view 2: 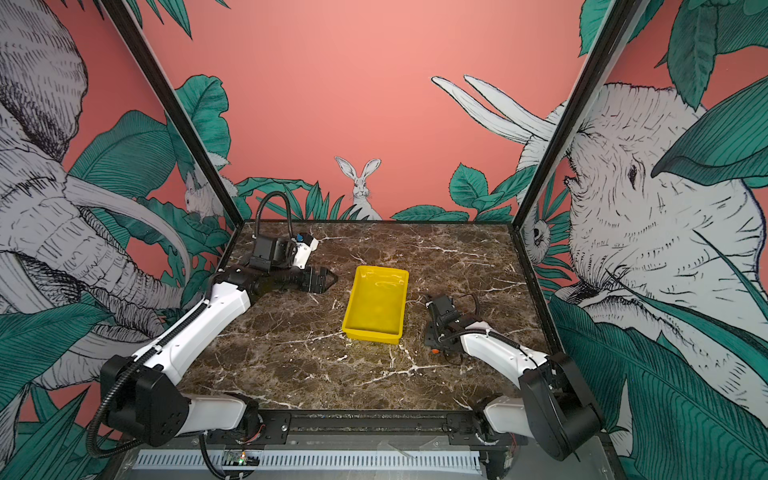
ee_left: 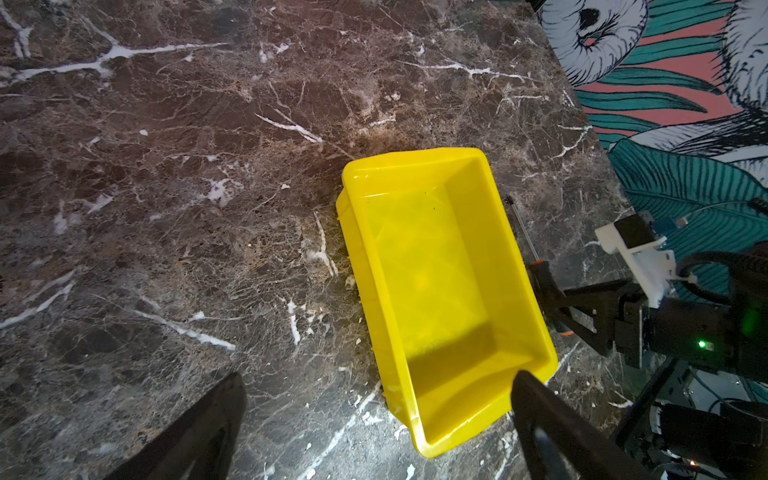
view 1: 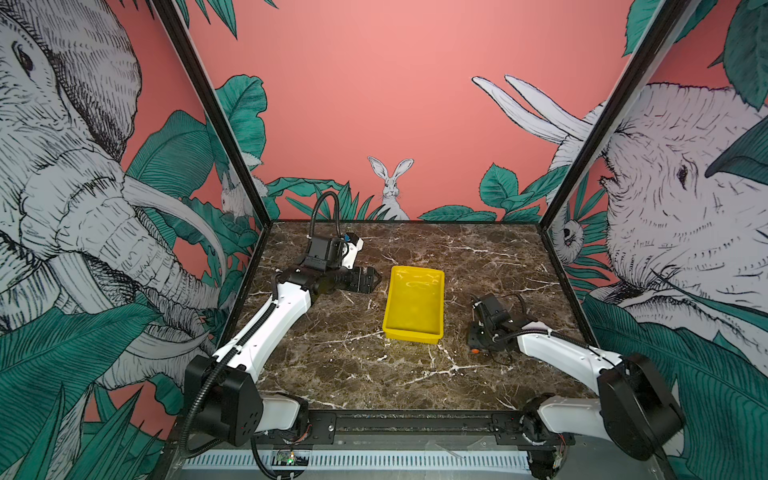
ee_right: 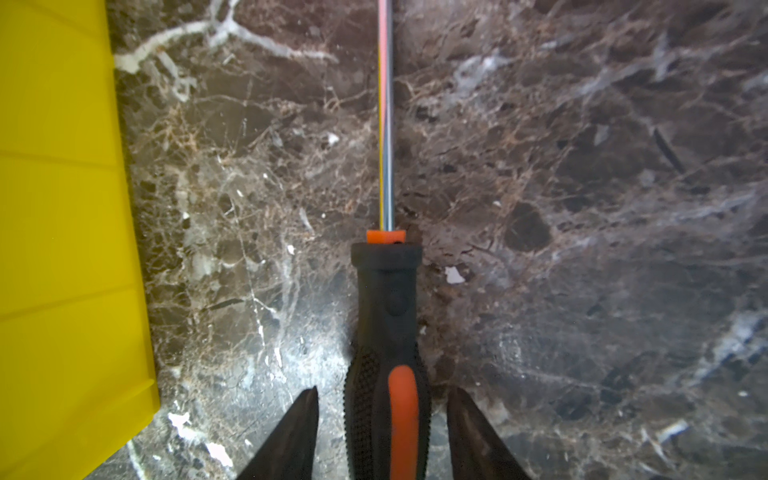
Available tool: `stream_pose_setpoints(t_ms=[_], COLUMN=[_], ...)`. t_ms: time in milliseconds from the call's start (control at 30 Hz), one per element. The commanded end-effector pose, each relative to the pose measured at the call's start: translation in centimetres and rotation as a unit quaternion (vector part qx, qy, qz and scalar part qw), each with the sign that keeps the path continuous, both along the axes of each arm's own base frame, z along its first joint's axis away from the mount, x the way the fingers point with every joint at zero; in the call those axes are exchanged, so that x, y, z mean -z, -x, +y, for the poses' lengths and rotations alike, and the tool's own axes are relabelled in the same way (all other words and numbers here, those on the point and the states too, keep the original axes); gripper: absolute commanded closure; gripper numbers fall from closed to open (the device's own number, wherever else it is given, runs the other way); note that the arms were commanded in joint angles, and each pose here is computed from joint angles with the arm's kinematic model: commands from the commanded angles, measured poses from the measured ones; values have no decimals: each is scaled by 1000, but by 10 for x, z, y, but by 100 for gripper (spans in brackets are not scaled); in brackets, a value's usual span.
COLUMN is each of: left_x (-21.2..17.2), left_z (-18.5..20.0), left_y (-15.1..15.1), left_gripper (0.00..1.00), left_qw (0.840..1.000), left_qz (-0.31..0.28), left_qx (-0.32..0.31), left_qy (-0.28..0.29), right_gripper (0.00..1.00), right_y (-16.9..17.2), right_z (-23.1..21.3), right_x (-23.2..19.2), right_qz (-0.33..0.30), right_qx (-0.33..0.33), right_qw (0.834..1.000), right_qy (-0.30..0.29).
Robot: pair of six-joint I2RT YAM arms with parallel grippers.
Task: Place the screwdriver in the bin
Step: 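Lower the right gripper and close it on the screwdriver handle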
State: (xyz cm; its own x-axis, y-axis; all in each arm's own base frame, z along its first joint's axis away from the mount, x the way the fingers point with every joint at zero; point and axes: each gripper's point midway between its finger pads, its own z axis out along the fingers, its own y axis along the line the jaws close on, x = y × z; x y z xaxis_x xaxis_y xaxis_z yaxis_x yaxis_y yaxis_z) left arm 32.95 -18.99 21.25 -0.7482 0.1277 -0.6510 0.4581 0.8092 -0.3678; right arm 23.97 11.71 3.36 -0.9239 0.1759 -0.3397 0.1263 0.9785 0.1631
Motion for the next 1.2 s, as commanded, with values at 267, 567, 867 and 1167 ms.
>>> stream_pose_setpoints(t_ms=[267, 567, 867, 1167], left_x=[-3, -2, -4, -4], left_z=[8, 15, 16, 20], left_y=[2, 1, 1, 1], left_gripper=[0, 0, 0, 0], left_qw=[1000, 1000, 999, 999], left_qz=[-5, -10, -12, -18], left_qx=[-8, -18, -19, -23], left_qy=[-2, -22, -26, -34], right_gripper=[55, 62, 65, 76], right_y=[2, 3, 1, -1], right_z=[-5, -6, -5, -9], right_x=[7, 12, 16, 0], right_qz=[10, 18, 24, 6], right_qx=[-22, -35, -46, -51], right_qw=[999, 998, 997, 997], right_qy=[33, 43, 50, 60])
